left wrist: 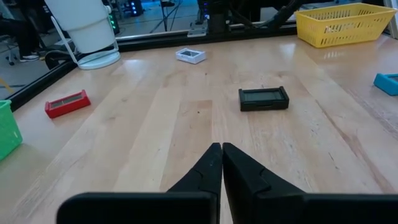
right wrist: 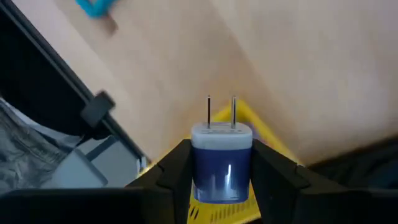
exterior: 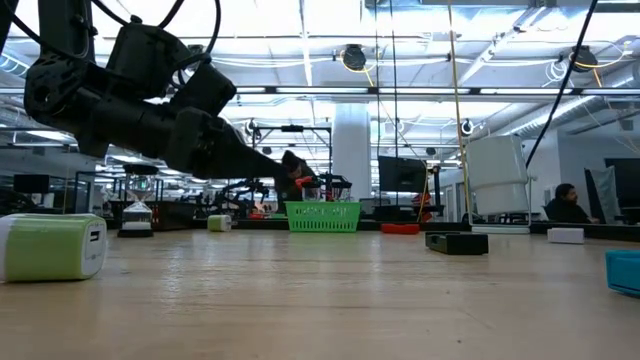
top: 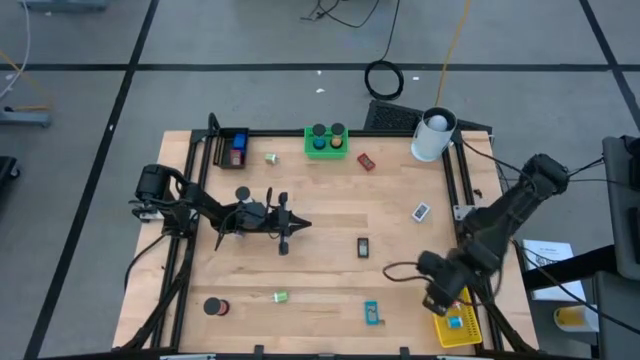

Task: Pick & Place Office items
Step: Put the right purple charger adapter into the yellow basket

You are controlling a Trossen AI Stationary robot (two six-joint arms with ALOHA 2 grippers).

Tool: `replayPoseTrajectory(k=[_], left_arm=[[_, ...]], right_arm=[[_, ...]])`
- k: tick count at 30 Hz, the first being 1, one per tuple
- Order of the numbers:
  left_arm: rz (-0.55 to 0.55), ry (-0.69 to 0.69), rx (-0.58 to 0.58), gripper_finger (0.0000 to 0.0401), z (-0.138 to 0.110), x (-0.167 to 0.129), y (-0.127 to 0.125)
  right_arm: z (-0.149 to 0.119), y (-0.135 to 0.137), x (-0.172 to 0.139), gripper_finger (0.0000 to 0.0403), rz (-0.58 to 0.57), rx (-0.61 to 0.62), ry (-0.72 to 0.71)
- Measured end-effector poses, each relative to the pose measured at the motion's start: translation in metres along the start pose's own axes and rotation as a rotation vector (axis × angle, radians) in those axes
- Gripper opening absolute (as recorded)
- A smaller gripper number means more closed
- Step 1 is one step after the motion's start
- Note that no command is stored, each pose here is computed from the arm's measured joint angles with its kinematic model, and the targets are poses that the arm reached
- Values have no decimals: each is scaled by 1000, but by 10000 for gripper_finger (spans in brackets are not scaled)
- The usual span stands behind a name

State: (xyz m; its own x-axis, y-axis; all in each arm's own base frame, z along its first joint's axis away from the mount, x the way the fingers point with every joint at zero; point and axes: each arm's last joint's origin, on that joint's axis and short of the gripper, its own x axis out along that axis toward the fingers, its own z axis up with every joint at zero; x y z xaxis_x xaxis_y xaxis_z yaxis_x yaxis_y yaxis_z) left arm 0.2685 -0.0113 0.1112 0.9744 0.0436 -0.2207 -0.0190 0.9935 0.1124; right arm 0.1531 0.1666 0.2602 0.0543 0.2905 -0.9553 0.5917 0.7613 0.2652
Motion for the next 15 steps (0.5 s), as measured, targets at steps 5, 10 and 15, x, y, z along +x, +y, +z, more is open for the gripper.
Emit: replayPoseTrajectory(k=[5,10,15], left_arm=[[-1,13,4,4,-1,0,0],[-1,15,7,23,-1,0,0],[2,15,7,14,-1,0,0]], right_arm=[[-32,-2,29,122,-9,57,13],[-50,-14,65,122,24,106,49],[-55,-22,78,134,22,132,74]])
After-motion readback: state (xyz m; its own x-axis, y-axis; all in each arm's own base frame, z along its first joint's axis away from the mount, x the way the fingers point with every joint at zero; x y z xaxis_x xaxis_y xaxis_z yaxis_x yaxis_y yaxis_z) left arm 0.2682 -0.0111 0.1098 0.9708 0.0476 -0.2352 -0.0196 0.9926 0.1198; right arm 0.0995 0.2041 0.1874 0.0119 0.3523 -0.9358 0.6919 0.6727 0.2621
